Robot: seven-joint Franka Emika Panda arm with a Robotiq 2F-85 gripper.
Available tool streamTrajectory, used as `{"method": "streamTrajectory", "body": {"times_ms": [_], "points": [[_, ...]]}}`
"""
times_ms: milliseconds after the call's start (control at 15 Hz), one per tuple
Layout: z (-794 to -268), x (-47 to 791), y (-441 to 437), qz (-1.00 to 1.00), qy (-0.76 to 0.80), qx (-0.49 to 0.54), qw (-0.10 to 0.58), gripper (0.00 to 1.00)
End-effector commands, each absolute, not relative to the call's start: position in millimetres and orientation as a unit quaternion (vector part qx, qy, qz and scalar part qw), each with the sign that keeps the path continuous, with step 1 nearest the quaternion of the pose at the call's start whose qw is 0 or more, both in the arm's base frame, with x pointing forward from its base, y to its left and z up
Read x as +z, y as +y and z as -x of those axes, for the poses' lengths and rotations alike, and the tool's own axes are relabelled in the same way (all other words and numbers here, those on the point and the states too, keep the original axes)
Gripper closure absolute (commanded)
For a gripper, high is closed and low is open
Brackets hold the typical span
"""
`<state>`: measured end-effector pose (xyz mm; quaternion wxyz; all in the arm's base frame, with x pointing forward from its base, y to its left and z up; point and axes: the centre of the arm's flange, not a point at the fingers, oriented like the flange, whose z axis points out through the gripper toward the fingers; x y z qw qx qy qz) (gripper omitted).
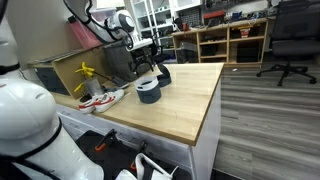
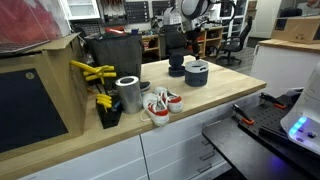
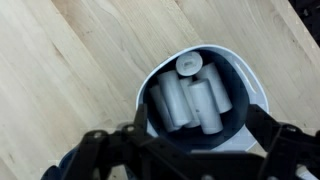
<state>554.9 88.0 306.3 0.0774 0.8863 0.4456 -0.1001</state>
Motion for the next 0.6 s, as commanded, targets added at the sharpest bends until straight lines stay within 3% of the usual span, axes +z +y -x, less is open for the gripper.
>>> {"method": "streamTrajectory", "body": {"times_ms": [0,533], "points": [[-555,306,88,-0.886,0.446,-0.1,0.077,0.0],[-553,292,75,-0.892,0.435,-0.107,0.064,0.0]]}}
